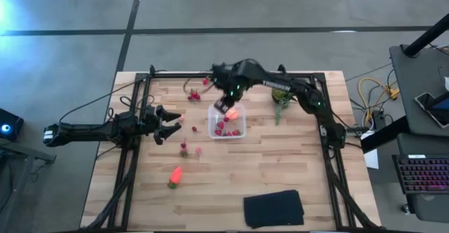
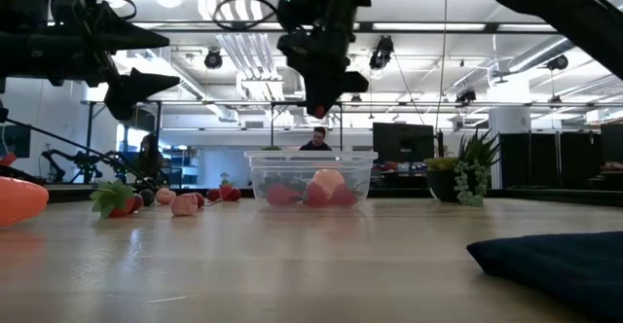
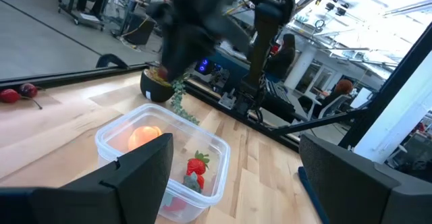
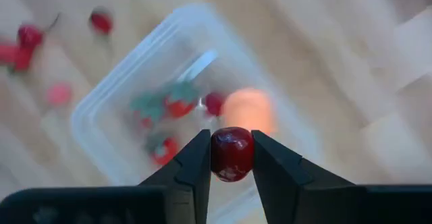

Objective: Pick and placing Produce into tupperware
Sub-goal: Put the red cherry into the transparent bin

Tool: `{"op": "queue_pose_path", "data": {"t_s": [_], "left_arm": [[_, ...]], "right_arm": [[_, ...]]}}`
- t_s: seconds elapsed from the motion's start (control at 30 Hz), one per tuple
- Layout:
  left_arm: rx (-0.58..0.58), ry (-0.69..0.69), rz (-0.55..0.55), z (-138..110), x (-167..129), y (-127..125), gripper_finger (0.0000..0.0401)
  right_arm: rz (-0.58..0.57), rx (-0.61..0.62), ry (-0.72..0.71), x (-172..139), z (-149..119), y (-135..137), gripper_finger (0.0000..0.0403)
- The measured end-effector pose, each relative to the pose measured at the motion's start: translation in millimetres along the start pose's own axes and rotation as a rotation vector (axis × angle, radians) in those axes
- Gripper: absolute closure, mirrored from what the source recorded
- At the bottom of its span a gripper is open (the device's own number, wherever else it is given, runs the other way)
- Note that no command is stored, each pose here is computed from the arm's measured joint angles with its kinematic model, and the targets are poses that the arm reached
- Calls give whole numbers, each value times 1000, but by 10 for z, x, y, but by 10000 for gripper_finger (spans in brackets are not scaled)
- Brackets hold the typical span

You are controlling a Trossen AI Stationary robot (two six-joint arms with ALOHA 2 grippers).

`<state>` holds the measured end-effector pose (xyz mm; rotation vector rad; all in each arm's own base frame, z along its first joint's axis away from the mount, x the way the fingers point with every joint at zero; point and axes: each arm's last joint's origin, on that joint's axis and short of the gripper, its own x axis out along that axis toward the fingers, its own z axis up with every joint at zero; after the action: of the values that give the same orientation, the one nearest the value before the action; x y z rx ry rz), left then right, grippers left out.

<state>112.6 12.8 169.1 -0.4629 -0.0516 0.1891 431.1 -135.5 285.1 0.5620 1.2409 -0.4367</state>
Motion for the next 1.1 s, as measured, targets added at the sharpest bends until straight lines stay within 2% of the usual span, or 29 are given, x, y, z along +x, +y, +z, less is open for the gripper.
{"op": "queue_pose_path", "data": {"t_s": [0.13,0.27,0.43,0.6,0.7,0.8,0.93,1.0,1.1], "left_arm": [[0,0,0,0,0,0,95],[0,0,0,-1,0,0,95],[-1,0,0,-1,0,0,95],[-2,-2,-2,2,-1,-1,95],[-3,-2,-2,2,-1,-1,95],[-3,-2,-2,1,-1,-1,95],[-4,-2,-2,1,-1,-1,95],[-4,-2,-2,1,-1,-1,95],[-4,-2,-1,2,-1,-1,95]], "right_arm": [[-5,-45,36,159,-131,330,310],[-56,-87,82,428,-210,508,298],[-70,-119,110,568,-264,610,241],[-180,-142,44,539,-224,571,178],[-159,-122,-2,414,-71,402,156],[-161,-94,-78,321,148,88,149],[-166,84,-145,268,399,-498,160],[-182,195,-147,274,469,-802,171],[-159,298,-112,344,530,-1205,183]]}}
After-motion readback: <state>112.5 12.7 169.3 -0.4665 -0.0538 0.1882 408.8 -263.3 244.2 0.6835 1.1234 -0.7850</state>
